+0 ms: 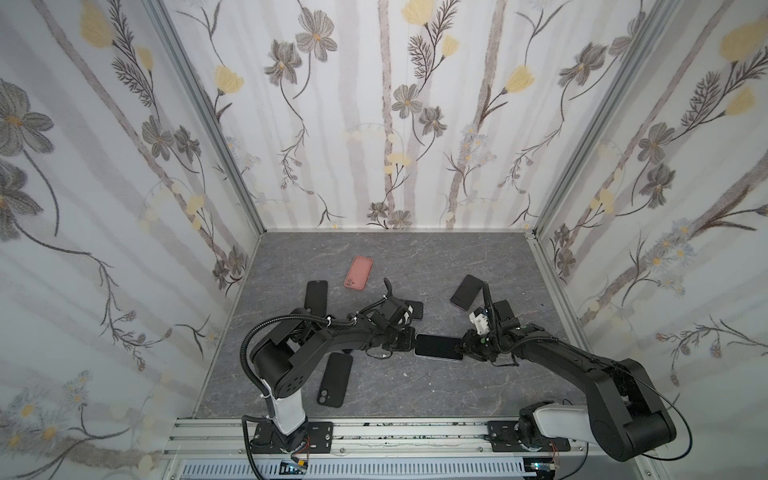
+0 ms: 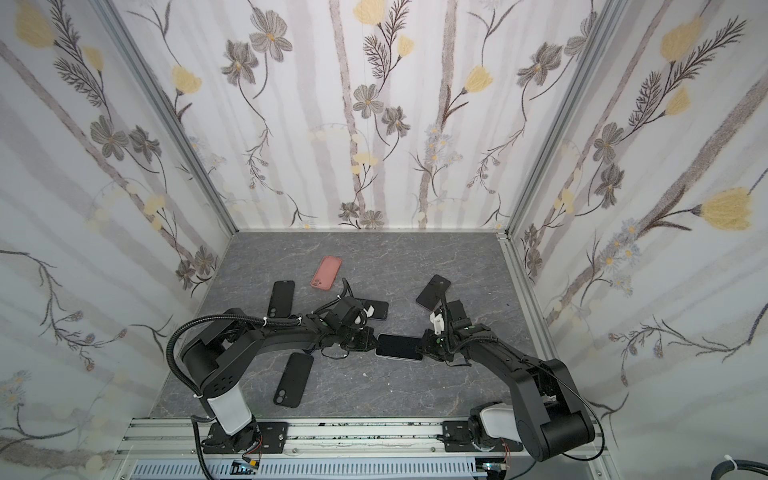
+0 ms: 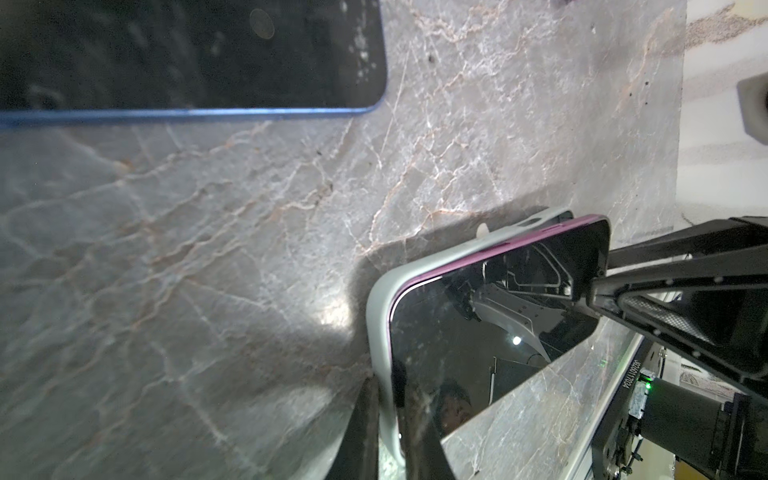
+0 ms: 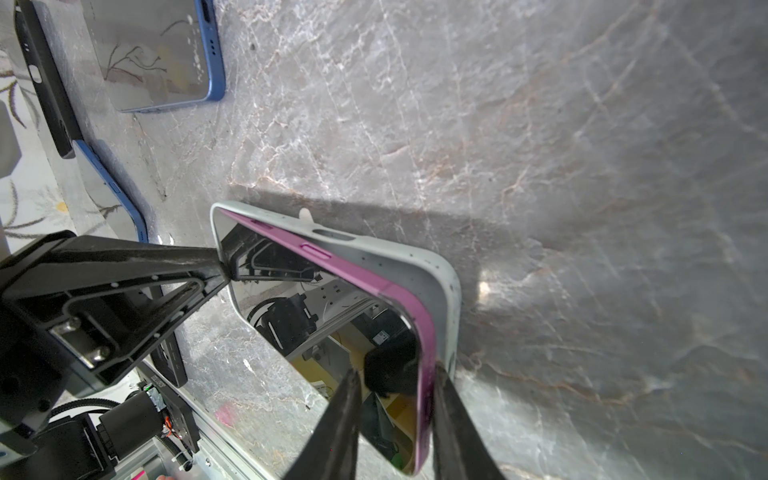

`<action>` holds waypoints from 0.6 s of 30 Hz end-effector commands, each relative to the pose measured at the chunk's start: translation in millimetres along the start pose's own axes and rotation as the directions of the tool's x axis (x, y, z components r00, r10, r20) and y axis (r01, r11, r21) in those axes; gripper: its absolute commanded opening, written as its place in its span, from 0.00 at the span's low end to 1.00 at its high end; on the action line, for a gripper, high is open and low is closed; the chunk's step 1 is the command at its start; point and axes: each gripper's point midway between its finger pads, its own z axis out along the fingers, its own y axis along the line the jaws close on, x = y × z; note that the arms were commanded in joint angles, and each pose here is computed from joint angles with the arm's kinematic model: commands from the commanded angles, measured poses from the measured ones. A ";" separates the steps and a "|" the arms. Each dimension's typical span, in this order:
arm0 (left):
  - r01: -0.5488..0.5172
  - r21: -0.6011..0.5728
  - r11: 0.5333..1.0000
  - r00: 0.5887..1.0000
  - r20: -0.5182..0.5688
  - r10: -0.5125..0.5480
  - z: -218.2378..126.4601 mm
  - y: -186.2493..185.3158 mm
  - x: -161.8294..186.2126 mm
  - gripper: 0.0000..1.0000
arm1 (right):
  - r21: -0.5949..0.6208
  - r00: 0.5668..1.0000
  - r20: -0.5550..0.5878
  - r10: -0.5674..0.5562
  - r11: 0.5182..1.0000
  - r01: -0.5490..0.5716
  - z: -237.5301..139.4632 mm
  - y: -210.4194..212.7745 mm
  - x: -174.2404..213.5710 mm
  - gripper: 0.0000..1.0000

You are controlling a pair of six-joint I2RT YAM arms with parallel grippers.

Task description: Put the phone into the phone case

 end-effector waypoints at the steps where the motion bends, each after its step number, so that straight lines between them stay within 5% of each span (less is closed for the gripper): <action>1: -0.002 -0.054 0.999 1.000 -0.014 0.001 -0.4 12.1 6.3 0.11 | 0.049 1.000 0.015 -0.017 0.999 0.016 -6.3 -5.3 -2.3 0.37; 8: -0.006 -0.075 0.997 1.000 -0.008 0.006 -2.5 15.8 6.2 0.11 | 0.102 1.000 -0.008 -0.022 0.994 0.023 -10.0 -15.2 5.8 0.38; 18: -0.008 -0.063 0.998 1.000 -0.012 0.007 -2.4 13.0 6.3 0.13 | 0.050 0.999 -0.041 -0.024 0.998 0.026 -0.4 -8.2 11.7 0.12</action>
